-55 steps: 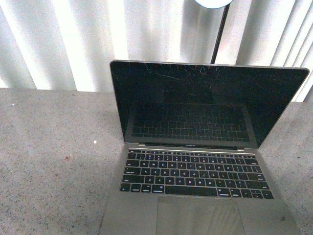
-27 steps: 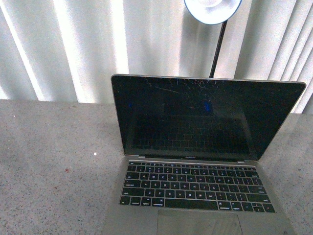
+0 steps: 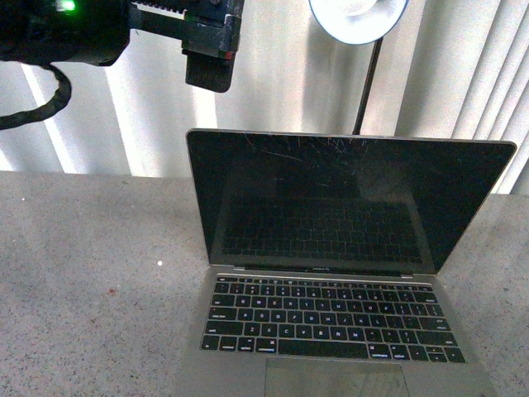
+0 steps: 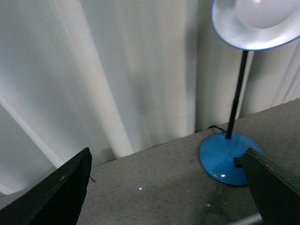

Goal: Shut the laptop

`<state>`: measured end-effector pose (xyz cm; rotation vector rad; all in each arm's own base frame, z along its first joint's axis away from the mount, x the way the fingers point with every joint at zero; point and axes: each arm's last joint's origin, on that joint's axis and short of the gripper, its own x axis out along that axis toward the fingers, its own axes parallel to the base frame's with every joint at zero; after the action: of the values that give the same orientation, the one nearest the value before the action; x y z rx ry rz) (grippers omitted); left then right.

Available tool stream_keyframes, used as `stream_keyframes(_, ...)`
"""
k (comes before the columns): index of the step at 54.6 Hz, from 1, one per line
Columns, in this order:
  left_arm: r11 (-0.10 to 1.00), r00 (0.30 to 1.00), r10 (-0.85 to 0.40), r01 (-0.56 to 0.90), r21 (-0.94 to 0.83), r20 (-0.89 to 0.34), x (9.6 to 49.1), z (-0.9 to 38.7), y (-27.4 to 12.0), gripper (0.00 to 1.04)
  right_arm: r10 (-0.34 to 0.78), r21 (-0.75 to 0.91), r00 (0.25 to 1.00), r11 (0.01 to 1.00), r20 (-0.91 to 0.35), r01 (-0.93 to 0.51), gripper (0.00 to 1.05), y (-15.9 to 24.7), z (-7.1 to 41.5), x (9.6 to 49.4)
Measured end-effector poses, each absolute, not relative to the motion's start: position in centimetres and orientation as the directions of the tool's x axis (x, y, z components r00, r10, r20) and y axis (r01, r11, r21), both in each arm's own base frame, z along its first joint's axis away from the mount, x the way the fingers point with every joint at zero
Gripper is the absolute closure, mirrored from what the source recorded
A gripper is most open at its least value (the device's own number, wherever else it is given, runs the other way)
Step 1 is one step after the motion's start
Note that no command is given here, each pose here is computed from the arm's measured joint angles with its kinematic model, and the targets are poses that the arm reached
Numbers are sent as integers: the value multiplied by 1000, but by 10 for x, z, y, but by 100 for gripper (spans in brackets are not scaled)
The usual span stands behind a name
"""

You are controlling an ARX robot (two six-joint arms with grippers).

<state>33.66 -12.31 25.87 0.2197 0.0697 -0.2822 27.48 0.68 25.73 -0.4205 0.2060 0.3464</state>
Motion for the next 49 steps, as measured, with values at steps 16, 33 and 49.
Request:
stream_keyframes(16,910,943,-246,304,282,-225,376,266,-142,7,400,-368,856,781,-327,-505,53,21,255,311)
stream_keyframes(33,800,849,-336,486,353,-408,373,247,-168,73,514,-379,733,633,-446,-675,102,35,256,328)
stream_keyframes(49,770,830,-339,515,377,-442,375,242,-175,101,513,-401,685,561,-518,-724,102,38,238,344)
